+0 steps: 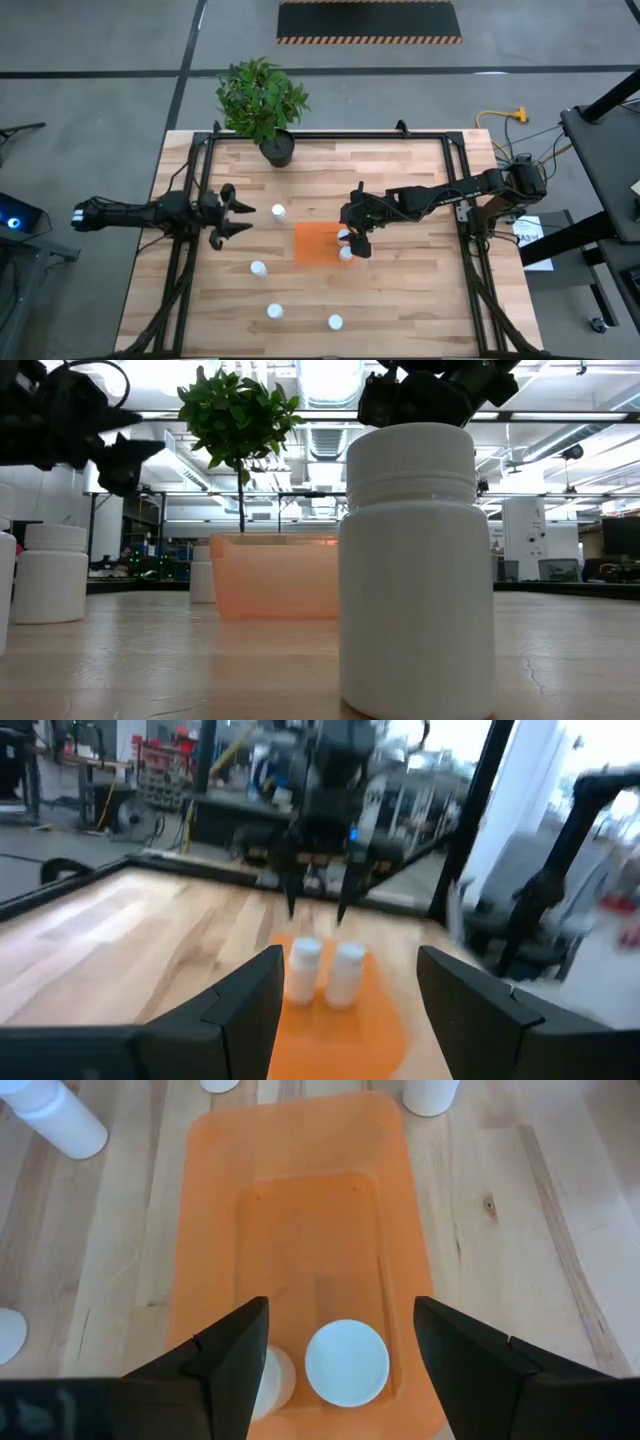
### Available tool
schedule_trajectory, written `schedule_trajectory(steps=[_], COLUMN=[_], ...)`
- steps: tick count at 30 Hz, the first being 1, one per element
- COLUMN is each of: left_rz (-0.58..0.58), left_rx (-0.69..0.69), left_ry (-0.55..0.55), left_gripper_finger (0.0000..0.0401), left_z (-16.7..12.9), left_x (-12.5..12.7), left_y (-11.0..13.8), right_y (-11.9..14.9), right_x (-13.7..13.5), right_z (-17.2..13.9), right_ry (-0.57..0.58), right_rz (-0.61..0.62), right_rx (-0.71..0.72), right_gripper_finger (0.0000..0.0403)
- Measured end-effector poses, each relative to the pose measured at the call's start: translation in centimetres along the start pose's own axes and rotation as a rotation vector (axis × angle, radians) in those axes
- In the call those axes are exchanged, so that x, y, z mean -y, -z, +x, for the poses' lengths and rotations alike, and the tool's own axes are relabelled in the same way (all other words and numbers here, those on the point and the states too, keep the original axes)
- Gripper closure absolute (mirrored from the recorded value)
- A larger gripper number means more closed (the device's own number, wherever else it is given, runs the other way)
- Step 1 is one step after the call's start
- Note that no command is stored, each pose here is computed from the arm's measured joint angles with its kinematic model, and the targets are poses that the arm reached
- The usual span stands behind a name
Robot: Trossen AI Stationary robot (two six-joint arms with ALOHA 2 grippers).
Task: Pick and place pill bottles into a basket
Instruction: Put the white pill bottle into the orange bin
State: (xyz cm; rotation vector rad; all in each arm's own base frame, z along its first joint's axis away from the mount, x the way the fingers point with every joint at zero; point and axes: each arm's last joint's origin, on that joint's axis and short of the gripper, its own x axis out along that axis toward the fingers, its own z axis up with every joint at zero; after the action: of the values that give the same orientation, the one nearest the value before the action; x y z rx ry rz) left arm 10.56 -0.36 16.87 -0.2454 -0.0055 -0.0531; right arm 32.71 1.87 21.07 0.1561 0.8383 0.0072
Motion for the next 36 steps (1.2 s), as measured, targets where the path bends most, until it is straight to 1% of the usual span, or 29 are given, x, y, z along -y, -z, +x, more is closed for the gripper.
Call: schedule_trajectory(steps=[3, 5, 10, 16, 18, 22, 26, 30, 32, 34, 36], left_rz=[-0.113, -0.163, -0.159, -0.161, -0.161, -0.160, -0.160, -0.160, -0.160, -0.160, -0.160], left_rx=[0.059, 0.087, 0.091, 0.085, 0.086, 0.085, 0.085, 0.086, 0.086, 0.086, 0.086], left_ry=[0.018, 0.030, 0.032, 0.030, 0.030, 0.031, 0.030, 0.031, 0.031, 0.031, 0.031], left_gripper_finger=[0.0189, 0.0189, 0.0189, 0.0189, 0.0189, 0.0189, 0.0189, 0.0189, 0.0189, 0.0189, 0.0189], left_z=[0.0, 0.0, 0.0, 0.0, 0.0, 0.0, 0.0, 0.0, 0.0, 0.0, 0.0], left_x=[0.1, 0.2, 0.2, 0.2, 0.2, 0.2, 0.2, 0.2, 0.2, 0.2, 0.2], left_y=[-0.6, -0.9, -0.9, -0.9, -0.9, -0.8, -0.8, -0.9, -0.9, -0.9, -0.9], right_y=[0.0, 0.0, 0.0, -0.2, -0.5, -1.0, -1.4, -1.5, -1.6, -1.9, -2.4], right_x=[0.0, 0.0, 0.0, 0.0, -0.1, -0.2, -0.3, -0.3, -0.4, -0.6, -1.0], right_z=[0.0, 0.0, 0.0, 0.0, 0.0, 0.0, -0.1, -0.1, -0.1, -0.2, -0.4], right_ry=[-0.002, -0.002, -0.003, -0.007, -0.014, -0.037, -0.062, -0.074, -0.090, -0.157, -0.274], right_rz=[0.000, 0.001, 0.052, 0.070, 0.122, 0.330, 0.485, 0.567, 0.586, 0.589, 0.569], right_rx=[0.000, 0.001, 0.004, 0.022, 0.049, 0.098, 0.135, 0.148, 0.150, 0.156, 0.160], right_gripper_finger=[0.0165, 0.0165, 0.0165, 0.0165, 0.0165, 0.0165, 0.0165, 0.0165, 0.0165, 0.0165, 0.0165])
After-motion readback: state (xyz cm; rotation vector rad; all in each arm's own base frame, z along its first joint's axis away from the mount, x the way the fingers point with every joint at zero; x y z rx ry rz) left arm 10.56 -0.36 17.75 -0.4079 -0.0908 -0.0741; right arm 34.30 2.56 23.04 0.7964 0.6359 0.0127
